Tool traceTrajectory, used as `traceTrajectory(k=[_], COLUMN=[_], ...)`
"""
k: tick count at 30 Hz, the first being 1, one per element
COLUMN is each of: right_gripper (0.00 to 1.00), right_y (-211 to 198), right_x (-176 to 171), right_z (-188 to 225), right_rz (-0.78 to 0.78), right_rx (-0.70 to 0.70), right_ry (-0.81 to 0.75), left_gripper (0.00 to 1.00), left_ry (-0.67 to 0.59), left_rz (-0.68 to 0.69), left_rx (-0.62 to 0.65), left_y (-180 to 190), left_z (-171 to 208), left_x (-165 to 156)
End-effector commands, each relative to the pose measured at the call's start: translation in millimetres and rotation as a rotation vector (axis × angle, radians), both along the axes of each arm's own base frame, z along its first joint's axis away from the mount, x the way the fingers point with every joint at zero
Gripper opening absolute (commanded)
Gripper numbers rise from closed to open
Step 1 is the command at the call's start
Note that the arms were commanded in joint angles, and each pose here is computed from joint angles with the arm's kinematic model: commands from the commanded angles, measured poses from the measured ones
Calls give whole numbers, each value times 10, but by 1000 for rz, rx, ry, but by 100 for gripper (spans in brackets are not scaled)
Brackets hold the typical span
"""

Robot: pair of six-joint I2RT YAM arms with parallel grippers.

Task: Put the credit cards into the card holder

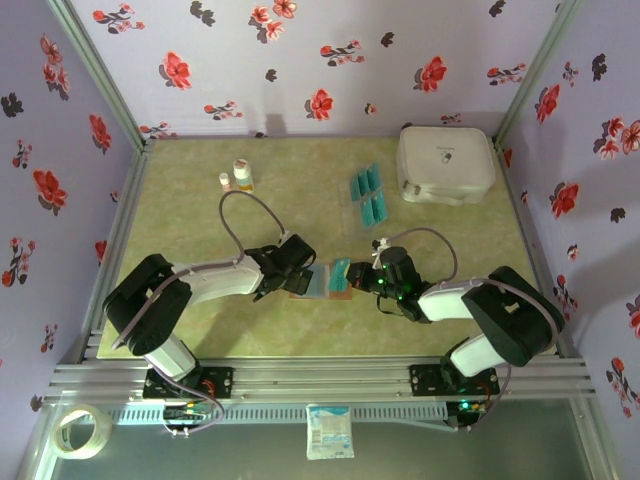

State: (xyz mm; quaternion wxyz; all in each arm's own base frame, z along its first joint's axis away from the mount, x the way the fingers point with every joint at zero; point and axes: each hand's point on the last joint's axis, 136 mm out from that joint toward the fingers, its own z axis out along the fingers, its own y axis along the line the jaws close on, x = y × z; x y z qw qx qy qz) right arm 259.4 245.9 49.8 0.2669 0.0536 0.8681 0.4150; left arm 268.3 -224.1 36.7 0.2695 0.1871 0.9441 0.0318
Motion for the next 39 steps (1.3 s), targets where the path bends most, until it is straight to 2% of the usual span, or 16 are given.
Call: traceTrajectory(k=[1,7,12,23,39], right_gripper=[0,0,0,0,0], right_y=[20,123,195,292,231], right_x=[45,91,110,148,144], right_z=[89,353,420,284,173], right_rz=[11,41,60,60,36], right_rx=[8,67,106,188,174], right_ry=[-15,-63,-79,-57,-47], left_gripper=[100,100,100,100,100], left_ry=[11,17,15,18,23], left_rz=[23,24,34,44,49], left_rx=[54,55,49,47,50], left_y=[143,145,147,164,179], left_z=[-76,-103,-111,-128,-157], left_x=[-80,-103,-101,-116,-128])
